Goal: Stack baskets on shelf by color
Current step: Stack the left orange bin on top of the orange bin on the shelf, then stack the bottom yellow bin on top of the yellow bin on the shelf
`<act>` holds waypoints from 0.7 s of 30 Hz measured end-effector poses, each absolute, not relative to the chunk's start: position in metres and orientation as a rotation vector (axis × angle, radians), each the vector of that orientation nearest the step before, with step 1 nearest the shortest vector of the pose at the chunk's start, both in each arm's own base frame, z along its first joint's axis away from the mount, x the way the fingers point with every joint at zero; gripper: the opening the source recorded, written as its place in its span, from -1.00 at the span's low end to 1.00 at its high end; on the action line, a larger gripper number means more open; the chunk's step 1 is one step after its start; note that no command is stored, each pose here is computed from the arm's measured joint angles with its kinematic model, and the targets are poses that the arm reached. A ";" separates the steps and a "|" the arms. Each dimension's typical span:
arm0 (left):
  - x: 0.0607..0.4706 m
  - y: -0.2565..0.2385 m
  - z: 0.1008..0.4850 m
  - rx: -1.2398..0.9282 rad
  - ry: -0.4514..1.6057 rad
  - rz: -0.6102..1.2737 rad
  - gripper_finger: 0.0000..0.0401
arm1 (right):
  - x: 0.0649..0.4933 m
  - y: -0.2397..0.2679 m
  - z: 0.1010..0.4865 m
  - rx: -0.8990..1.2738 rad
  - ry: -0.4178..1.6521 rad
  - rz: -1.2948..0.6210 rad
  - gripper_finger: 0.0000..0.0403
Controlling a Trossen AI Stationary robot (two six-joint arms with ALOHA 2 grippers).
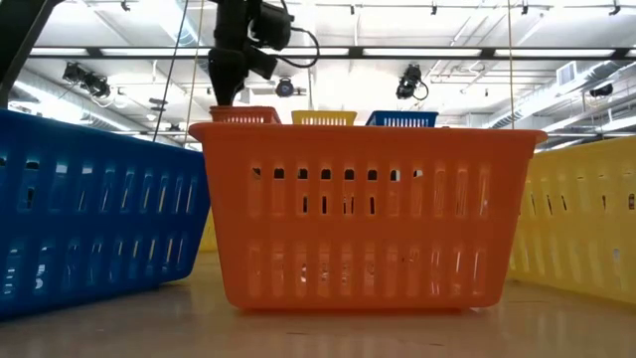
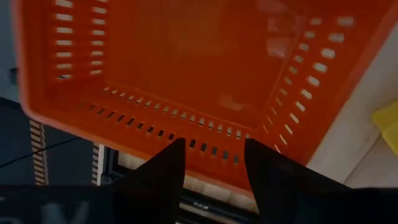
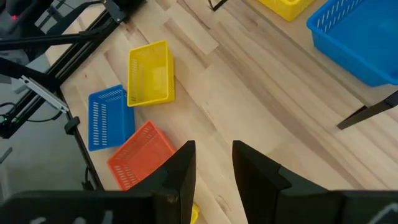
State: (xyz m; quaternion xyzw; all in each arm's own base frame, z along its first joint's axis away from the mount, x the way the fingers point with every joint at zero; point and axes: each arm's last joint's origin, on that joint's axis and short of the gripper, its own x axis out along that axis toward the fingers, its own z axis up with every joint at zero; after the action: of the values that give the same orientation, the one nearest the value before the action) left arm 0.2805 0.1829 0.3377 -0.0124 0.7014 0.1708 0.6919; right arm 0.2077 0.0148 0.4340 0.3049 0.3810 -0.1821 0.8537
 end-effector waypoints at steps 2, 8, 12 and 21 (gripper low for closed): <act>0.281 0.183 0.340 -0.027 1.540 0.397 -0.14 | 0.208 0.015 0.434 0.642 0.801 -0.383 -0.44; 0.275 0.179 0.359 -0.029 1.466 0.439 -0.14 | 0.207 0.016 0.434 0.648 0.808 -0.368 -0.44; 0.272 0.173 0.386 -0.072 1.329 0.462 -0.14 | 0.208 0.017 0.435 0.645 0.808 -0.348 -0.44; 0.275 0.129 0.435 -0.151 1.079 0.429 -0.14 | 0.228 0.042 0.422 0.461 0.893 -0.187 -0.44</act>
State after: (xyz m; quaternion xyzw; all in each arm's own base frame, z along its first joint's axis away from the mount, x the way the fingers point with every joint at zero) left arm 0.2752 0.1294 0.4351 -0.0711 0.5090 0.2025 0.8336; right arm 0.2283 0.0416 0.4222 0.2207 0.4272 -0.0897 0.8722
